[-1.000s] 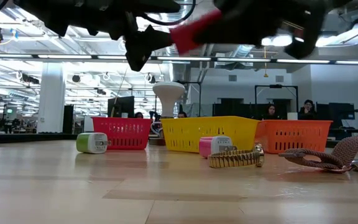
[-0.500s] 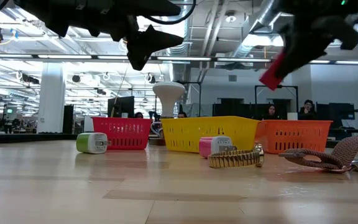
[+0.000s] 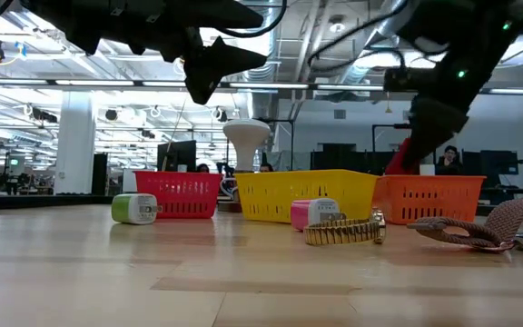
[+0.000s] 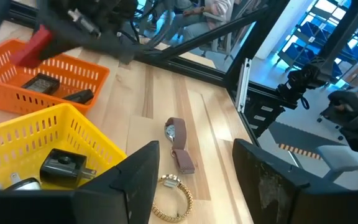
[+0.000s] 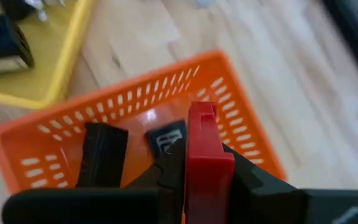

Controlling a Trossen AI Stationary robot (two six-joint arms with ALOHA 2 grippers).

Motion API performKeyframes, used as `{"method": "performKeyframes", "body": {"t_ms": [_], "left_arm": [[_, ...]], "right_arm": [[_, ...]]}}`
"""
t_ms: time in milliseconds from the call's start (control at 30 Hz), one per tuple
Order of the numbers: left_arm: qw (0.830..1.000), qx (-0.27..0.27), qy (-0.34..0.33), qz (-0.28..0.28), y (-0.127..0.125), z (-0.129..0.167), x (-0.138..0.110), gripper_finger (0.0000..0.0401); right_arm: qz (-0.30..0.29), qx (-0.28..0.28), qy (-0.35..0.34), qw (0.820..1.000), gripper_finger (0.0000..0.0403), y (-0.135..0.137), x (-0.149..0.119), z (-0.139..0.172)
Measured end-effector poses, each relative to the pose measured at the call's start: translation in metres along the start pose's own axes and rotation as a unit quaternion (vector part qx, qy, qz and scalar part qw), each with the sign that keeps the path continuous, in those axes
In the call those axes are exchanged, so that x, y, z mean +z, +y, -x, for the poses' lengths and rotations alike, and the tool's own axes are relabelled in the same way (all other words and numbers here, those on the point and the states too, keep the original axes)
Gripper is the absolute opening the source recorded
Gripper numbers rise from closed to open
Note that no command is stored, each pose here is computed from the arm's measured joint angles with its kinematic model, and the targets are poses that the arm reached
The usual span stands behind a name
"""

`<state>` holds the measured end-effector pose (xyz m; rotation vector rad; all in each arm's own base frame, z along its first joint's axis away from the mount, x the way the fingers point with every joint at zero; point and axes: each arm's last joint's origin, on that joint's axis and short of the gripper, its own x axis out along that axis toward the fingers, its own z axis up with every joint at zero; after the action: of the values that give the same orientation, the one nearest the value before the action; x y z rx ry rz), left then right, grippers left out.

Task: Pick & Place Office items
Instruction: Put the red digital clock into the orange basket

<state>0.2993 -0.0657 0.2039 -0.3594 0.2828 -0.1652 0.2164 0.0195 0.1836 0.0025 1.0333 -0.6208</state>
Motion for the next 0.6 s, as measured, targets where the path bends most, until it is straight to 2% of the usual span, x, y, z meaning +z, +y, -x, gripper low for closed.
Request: {"method": "performKeyframes", "body": {"t_ms": [333,600], "left_arm": [[1.000,0.004,0.010,-0.009,0.001,0.000,-0.002,0.0198],[1.000,0.004,0.012,-0.013,0.001,0.000,-0.002,0.0197]], "right_arm": [[0.021,-0.020,0.066,0.997,0.0113,0.008,-0.004,-0.029],[0.031,0.001,0.042,0.999,0.0165,0.013,0.022,-0.017]]}}
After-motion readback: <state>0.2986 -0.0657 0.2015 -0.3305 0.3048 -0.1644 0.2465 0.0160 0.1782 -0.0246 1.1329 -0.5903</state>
